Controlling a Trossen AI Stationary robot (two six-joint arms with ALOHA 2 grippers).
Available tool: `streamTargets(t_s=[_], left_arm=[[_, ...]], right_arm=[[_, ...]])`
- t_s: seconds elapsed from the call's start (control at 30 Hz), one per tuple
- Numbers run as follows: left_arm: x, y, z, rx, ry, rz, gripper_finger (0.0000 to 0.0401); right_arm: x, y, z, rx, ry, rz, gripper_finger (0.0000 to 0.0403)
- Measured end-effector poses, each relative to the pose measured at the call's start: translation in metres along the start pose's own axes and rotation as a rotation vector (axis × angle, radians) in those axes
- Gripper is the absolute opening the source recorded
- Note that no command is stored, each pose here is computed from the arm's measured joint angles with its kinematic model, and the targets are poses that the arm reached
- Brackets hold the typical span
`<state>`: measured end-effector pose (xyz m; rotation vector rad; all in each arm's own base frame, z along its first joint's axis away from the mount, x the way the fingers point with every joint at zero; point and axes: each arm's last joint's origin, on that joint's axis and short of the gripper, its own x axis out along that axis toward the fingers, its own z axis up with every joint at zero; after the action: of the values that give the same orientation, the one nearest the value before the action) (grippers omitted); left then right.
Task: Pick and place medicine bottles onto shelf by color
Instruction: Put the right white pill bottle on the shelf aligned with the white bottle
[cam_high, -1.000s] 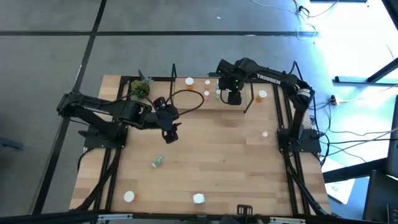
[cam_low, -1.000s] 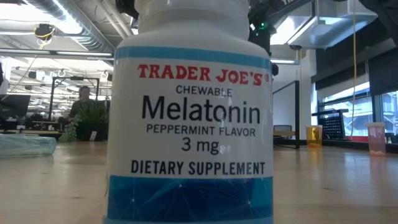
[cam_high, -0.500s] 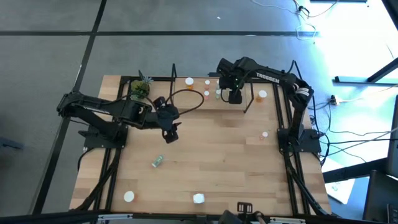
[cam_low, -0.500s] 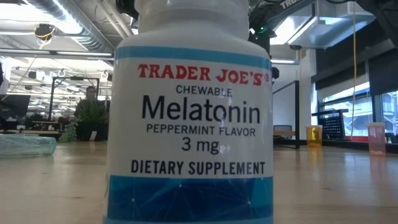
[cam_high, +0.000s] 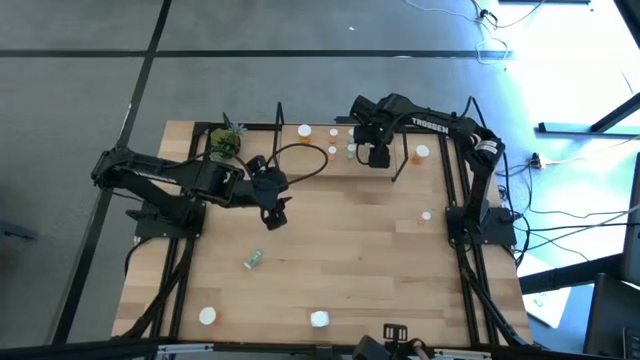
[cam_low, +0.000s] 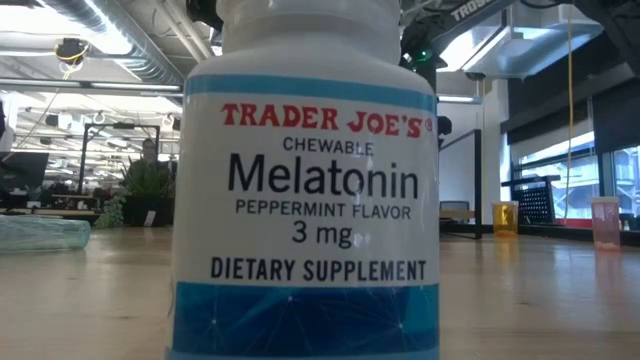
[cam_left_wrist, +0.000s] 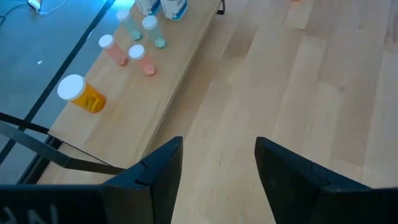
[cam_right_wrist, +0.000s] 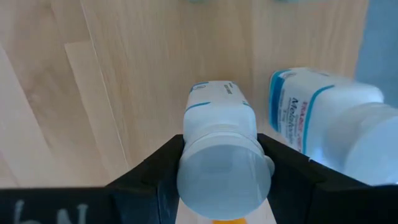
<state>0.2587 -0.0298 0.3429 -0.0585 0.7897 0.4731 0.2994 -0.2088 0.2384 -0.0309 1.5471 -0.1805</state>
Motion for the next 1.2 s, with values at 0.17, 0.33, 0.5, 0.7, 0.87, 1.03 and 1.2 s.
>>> streamTargets(t_s=[0.17,0.33,0.5,0.7,0.87,1.03,1.2], left_arm=[[0.0,0.0,0.0,0.0,0.0,0.0,0.0195],[0.0,0.0,0.0,0.0,0.0,0.0,0.0195],[0.0001,-0.0001,0.0,0.0,0.0,0.0,0.0195],[0.0001,-0.0001,0.0,0.001,0.0,0.0,0.0195],[0.0001,-0.0001,0.0,0.0,0.0,0.0,0.0195],[0.0001,-0.0001,0.0,0.0,0.0,0.0,0.0195],[0.0001,-0.0001,0.0,-0.001,0.001,-0.001,0.0195]], right_arm=[[0.0002,-0.0008,0.0016,0.001,-0.015,-0.008,0.0188],[0.0,-0.0015,0.003,0.003,-0.03,-0.017,0.0208],[0.0,-0.0015,0.003,0.003,-0.03,-0.017,0.0229],[0.0,-0.0024,0.0031,0.003,-0.023,-0.041,0.0244],[-0.0001,-0.0035,0.004,0.009,-0.026,-0.064,0.0245],[-0.0001,-0.0034,0.004,0.009,-0.025,-0.064,0.0245],[-0.0001,-0.0036,0.0034,0.013,-0.012,-0.078,0.0245]])
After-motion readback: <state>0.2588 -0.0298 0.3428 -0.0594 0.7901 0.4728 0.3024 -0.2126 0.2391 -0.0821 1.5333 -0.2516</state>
